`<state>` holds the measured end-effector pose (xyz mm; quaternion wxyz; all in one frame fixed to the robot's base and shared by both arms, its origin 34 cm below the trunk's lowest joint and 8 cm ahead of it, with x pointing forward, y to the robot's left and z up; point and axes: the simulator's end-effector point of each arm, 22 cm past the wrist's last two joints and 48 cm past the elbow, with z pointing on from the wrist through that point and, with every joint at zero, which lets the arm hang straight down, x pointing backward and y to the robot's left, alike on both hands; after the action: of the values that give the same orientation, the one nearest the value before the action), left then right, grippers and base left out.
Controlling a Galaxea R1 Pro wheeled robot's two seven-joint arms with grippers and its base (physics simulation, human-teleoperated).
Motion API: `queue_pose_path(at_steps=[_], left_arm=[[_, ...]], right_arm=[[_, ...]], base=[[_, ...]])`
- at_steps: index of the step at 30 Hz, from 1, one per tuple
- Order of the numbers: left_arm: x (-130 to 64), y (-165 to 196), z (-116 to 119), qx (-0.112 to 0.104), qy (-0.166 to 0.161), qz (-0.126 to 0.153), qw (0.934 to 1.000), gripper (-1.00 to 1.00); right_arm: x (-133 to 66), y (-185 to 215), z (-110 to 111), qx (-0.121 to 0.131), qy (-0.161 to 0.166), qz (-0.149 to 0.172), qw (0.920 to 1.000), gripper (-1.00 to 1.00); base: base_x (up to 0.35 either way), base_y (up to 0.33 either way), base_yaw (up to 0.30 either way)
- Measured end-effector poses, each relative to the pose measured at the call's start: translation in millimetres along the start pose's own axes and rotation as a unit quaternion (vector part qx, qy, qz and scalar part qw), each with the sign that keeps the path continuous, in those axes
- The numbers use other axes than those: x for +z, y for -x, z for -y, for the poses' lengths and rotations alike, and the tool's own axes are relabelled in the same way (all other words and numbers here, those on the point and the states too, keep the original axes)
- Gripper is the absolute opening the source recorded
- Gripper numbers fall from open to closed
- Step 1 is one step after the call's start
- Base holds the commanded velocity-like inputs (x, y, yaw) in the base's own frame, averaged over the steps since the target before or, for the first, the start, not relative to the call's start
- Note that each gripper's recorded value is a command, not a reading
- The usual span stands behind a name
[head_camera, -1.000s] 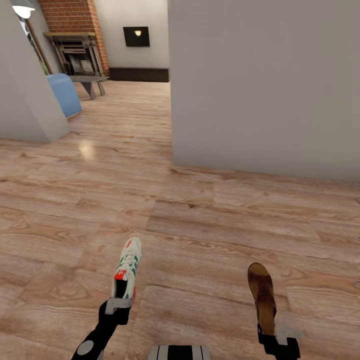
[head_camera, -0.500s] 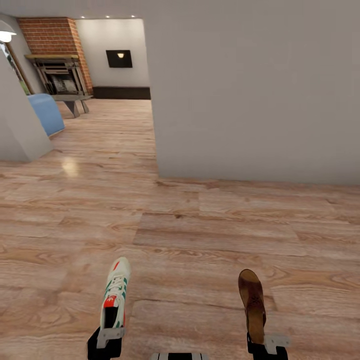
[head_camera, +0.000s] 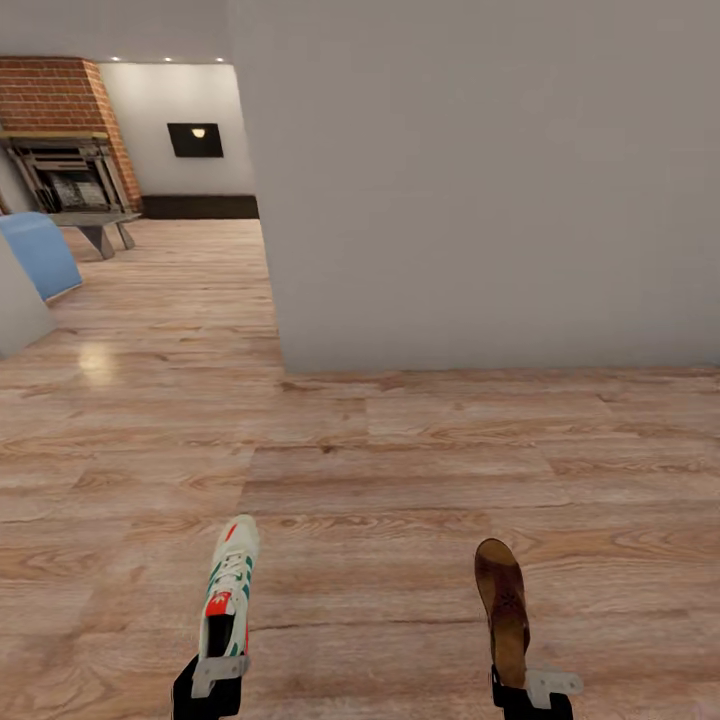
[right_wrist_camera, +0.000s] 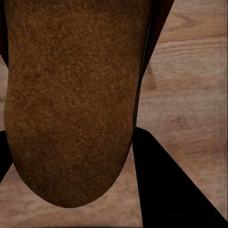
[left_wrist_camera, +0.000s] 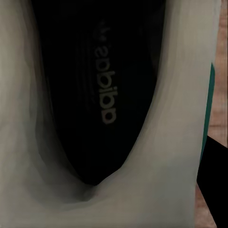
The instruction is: Pick up the two gym shoes and the two sandals from the corridor floor and place them onto the hallstand (shoe rack) in the corridor, making sure they are on the rack and not on the floor. Arrange them so the two gym shoes are next to each other and the two sandals are next to each other.
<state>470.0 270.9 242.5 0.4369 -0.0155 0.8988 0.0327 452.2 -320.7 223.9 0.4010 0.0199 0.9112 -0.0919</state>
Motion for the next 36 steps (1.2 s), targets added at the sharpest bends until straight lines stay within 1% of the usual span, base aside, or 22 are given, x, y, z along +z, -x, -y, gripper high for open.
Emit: queue_pose_path(at_steps=[18,25,29,36], left_arm=[[-17.9,44.9,-0.9,0.000,-0.001,0.008,1.0000,-1.00],[-21.4,43.3,3.6,-0.002,-0.003,0.008,1.0000,-1.00],[-21.7,45.5,2.7,-0.002,-0.003,0.011,0.9999,-1.00],[-21.9,49.0,2.4,-0.002,-0.003,0.015,0.9999,-1.00]], right_arm=[[-19.6,45.3,4.6,0.002,0.000,0.009,1.0000,-1.00],[-19.8,48.6,4.8,0.003,0.000,0.012,0.9999,-1.00],[-20.1,50.8,5.0,0.003,0.000,0.015,0.9999,-1.00],[-20.3,54.4,5.2,0.004,0.000,0.018,0.9998,-1.00]], base=[[0.000,0.000,-0.239],[0.008,0.000,-0.239],[0.211,0.000,-0.239],[0.319,0.000,-0.239]])
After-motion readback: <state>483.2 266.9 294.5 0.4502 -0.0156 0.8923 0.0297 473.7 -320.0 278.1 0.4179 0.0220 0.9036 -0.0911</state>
